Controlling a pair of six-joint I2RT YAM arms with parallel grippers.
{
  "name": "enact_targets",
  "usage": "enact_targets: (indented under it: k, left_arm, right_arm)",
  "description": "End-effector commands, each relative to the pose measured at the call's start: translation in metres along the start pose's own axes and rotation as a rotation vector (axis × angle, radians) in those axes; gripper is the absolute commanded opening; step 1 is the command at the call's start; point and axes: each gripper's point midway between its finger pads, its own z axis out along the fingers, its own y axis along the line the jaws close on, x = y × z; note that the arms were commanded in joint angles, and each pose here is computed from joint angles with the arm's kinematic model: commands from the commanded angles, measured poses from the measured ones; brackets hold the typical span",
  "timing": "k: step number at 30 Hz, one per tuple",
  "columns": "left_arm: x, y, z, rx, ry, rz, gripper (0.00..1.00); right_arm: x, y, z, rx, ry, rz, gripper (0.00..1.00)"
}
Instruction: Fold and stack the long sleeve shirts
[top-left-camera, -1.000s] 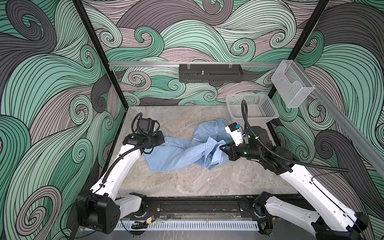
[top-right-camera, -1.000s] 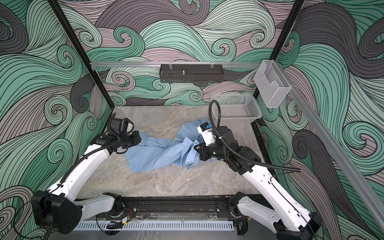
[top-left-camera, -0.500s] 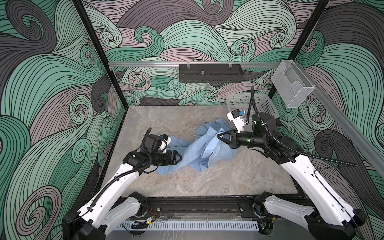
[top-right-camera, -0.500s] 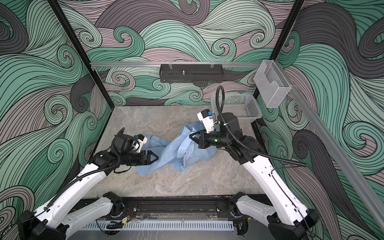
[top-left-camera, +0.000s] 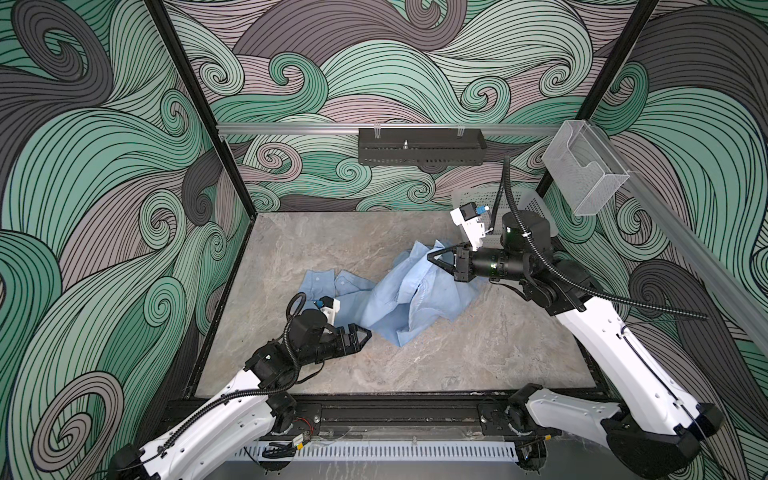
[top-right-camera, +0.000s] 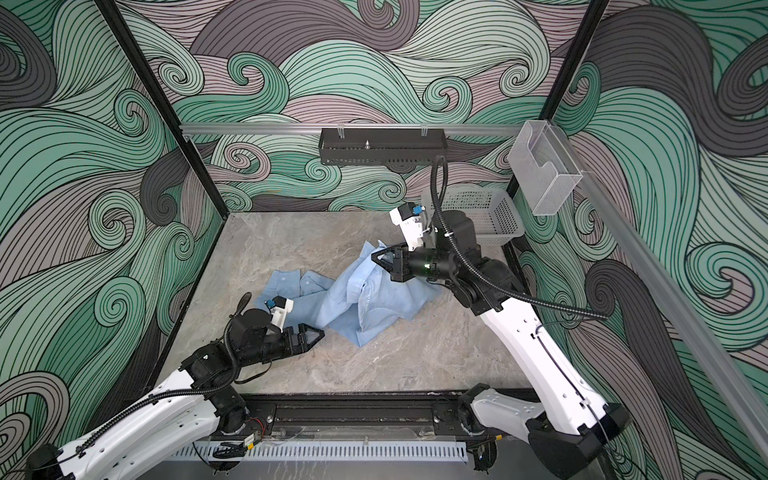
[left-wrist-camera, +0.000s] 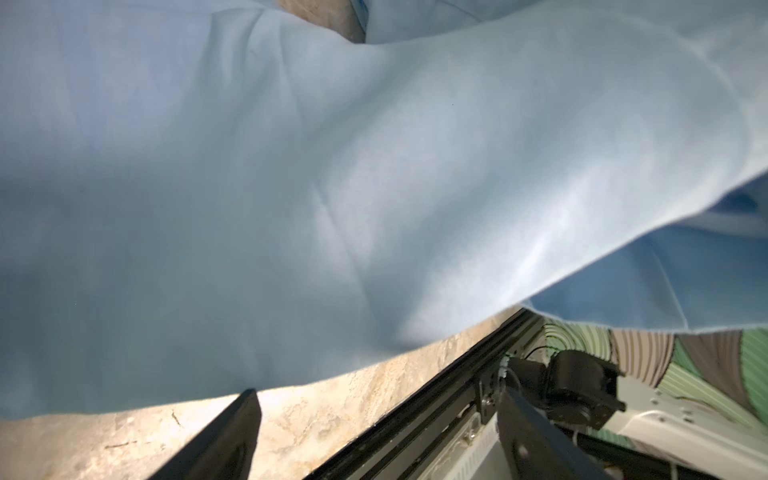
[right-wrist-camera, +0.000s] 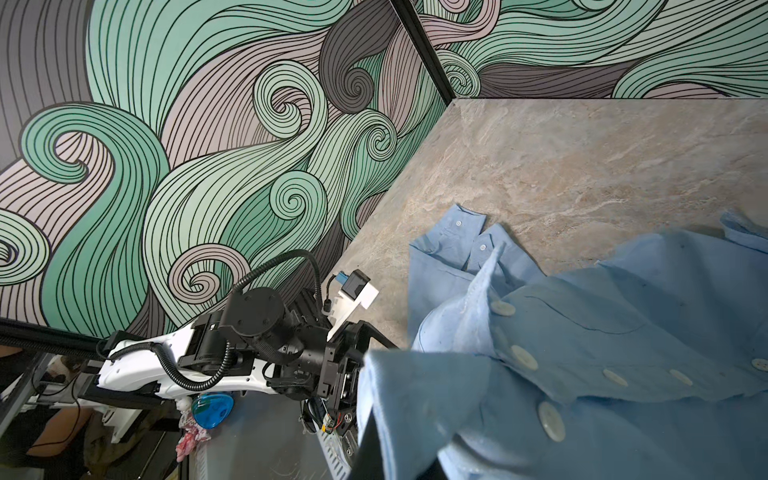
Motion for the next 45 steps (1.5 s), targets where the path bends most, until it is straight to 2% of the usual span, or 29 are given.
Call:
enact_targets:
  k: [1, 6, 10, 12, 14, 15, 19, 20, 23, 25, 29, 35, 37, 39, 42, 45]
  left_arm:
    - [-0.012, 0.008, 0.005, -0.103, -0.058, 0.124, 0.91]
    - [-0.008, 0.023, 0.022, -0.247, -0.015, 0.234, 0.92]
    - [-0.025, 0.036, 0.026, -0.385, -0.056, 0.29, 0.93]
    - [-0.038, 0.037, 0.025, -0.446, -0.089, 0.315, 0.9]
    - [-0.058, 0.038, 0.021, -0.526, -0.154, 0.338, 0.76]
    - [-0.066, 0.036, 0.018, -0.552, -0.183, 0.351, 0.64]
    - [-0.108, 0.012, 0.001, -0.573, -0.288, 0.448, 0.03]
    - [-0.12, 0.006, -0.008, -0.564, -0.318, 0.45, 0.0]
    - [-0.156, -0.011, -0.045, -0.514, -0.444, 0.447, 0.0]
    - [-0.183, -0.019, -0.081, -0.496, -0.523, 0.419, 0.0]
    - [-0.228, -0.032, -0.145, -0.551, -0.598, 0.417, 0.0]
    - [-0.284, -0.058, -0.233, -0.661, -0.759, 0.413, 0.0]
    - [-0.297, -0.072, -0.262, -0.695, -0.82, 0.427, 0.0]
    - [-0.307, -0.088, -0.282, -0.707, -0.854, 0.45, 0.0]
    - [-0.319, -0.105, -0.285, -0.684, -0.838, 0.48, 0.0]
    - [-0.327, -0.102, -0.244, -0.618, -0.716, 0.494, 0.0]
  right_arm:
    - [-0.015, 0.011, -0.009, -0.031, -0.052, -0.035, 0.0]
    - [-0.019, 0.011, -0.011, -0.038, -0.057, -0.03, 0.0]
    - [-0.02, 0.014, -0.013, -0.043, -0.049, -0.032, 0.0]
    - [-0.019, 0.016, -0.015, -0.048, -0.047, -0.033, 0.0]
    - [-0.017, 0.017, -0.016, -0.053, -0.041, -0.03, 0.0]
    - [-0.016, 0.017, -0.016, -0.056, -0.038, -0.03, 0.0]
    - [-0.005, 0.016, -0.016, -0.069, -0.011, -0.011, 0.0]
    - [-0.001, 0.015, -0.015, -0.075, -0.001, -0.001, 0.0]
    - [0.011, 0.012, -0.007, -0.104, 0.02, 0.046, 0.0]
    - [0.015, 0.014, -0.001, -0.142, 0.014, 0.08, 0.0]
    - [0.024, 0.027, 0.018, -0.208, 0.034, 0.101, 0.0]
    - [0.028, 0.108, 0.056, -0.425, 0.085, 0.023, 0.0]
    - [0.021, 0.138, 0.059, -0.533, 0.07, 0.025, 0.0]
    - [0.014, 0.15, 0.057, -0.586, 0.04, 0.043, 0.0]
    - [0.008, 0.131, 0.053, -0.514, -0.015, 0.068, 0.0]
    - [0.018, 0.069, 0.058, -0.322, -0.032, 0.159, 0.0]
